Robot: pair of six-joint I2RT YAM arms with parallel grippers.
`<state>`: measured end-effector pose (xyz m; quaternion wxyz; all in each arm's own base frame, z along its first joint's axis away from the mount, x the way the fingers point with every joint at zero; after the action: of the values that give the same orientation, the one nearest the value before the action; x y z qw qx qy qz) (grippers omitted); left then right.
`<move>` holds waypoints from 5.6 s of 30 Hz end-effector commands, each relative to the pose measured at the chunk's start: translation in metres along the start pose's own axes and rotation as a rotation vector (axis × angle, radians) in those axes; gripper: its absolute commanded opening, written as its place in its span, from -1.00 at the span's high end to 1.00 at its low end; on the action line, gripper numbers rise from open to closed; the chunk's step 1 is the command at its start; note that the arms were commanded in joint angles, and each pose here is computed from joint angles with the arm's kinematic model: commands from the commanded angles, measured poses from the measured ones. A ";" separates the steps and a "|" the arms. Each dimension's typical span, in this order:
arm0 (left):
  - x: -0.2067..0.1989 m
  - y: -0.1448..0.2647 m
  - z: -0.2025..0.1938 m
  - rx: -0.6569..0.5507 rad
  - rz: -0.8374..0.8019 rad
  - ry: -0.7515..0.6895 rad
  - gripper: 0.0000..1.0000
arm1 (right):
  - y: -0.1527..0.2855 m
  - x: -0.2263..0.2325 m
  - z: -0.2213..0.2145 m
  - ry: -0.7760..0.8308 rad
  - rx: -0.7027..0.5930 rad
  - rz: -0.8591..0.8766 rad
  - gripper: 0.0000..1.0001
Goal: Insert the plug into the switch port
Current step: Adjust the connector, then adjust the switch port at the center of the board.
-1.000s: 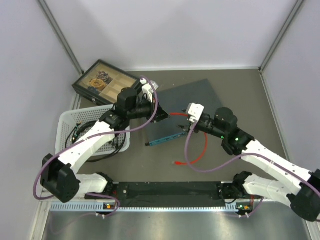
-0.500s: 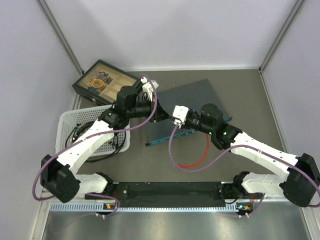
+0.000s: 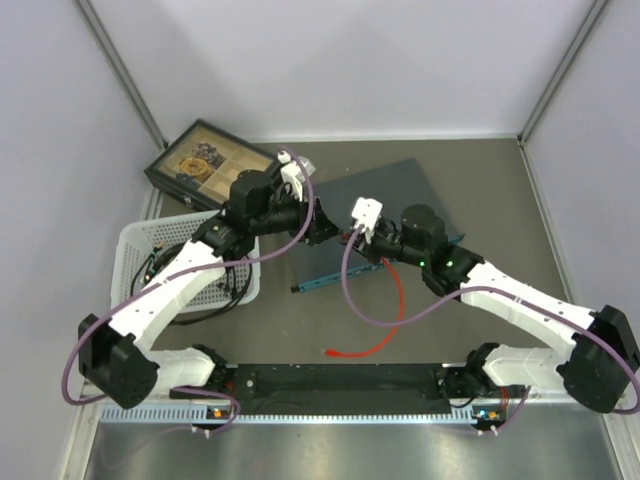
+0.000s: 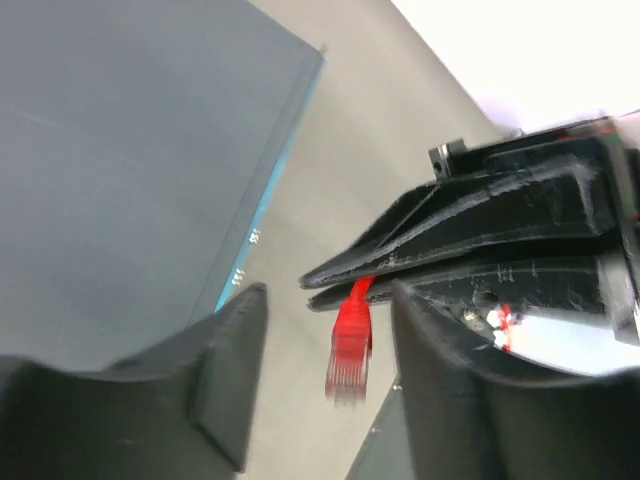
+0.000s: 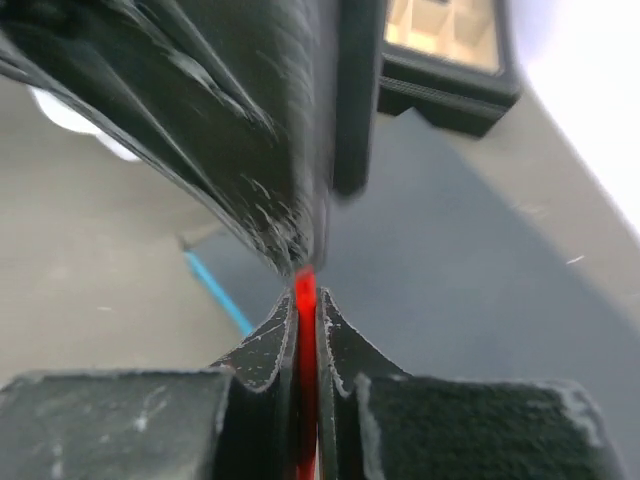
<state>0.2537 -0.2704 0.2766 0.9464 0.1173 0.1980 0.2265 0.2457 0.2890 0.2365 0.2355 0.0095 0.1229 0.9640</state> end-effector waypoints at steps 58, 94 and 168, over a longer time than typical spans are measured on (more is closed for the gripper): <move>-0.002 0.000 0.025 -0.414 0.067 0.107 1.00 | 0.065 -0.002 0.042 -0.499 -0.162 0.075 -0.25; 0.014 -0.026 0.001 -0.336 0.170 0.692 1.00 | 0.019 -0.005 0.027 -0.201 -0.393 -0.044 -0.22; 0.112 -0.157 0.008 -0.098 0.308 -0.240 -0.98 | 0.134 -0.087 -0.152 -0.738 0.007 -0.908 1.00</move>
<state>0.3979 -0.3458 0.1766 0.9040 0.1509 0.1133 0.3837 0.2495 0.0925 0.1218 0.6581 0.2543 0.0437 0.7073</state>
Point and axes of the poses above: each gripper's point midway between its finger pads, its own y axis back along the fingers, its own x axis along the line the jaws close on, z = x × y, the point moved 2 cm from there along y, back along the fingers, and after that the axes turned 12 degrees about -y, right-handed, at the moved point
